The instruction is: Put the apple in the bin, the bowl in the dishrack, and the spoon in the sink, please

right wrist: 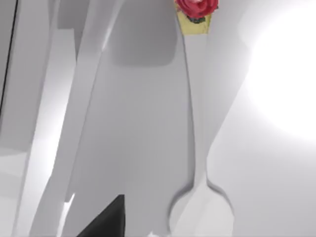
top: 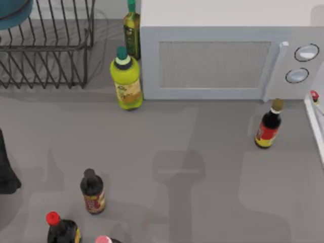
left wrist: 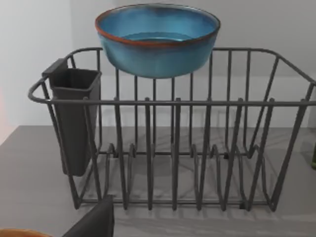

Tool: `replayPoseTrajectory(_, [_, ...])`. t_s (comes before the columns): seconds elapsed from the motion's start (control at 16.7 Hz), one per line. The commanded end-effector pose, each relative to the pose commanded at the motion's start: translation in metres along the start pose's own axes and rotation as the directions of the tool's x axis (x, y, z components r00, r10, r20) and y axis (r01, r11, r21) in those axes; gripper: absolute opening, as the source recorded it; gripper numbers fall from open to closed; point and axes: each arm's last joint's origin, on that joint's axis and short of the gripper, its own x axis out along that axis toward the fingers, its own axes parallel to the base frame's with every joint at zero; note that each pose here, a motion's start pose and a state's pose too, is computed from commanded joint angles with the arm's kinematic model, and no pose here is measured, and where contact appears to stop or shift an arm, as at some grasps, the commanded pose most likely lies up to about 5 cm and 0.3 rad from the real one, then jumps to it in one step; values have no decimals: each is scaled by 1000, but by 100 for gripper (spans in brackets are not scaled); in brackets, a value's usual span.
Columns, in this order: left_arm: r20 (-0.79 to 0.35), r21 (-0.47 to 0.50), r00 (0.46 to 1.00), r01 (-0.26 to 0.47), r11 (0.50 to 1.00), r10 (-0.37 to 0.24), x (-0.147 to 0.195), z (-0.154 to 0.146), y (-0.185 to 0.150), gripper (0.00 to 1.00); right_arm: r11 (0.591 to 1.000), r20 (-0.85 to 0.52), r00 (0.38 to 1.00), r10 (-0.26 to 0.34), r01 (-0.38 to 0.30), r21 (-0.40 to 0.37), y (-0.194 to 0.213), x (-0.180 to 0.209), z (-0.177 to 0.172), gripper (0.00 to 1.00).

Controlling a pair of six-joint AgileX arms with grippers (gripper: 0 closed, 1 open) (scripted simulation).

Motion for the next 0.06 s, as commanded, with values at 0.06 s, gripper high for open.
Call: replayPoseTrajectory(0.06, [0, 0, 1000, 0, 1000, 0, 0, 0, 0, 100, 1000, 0, 1000, 0, 0, 0, 0, 0, 0, 100])
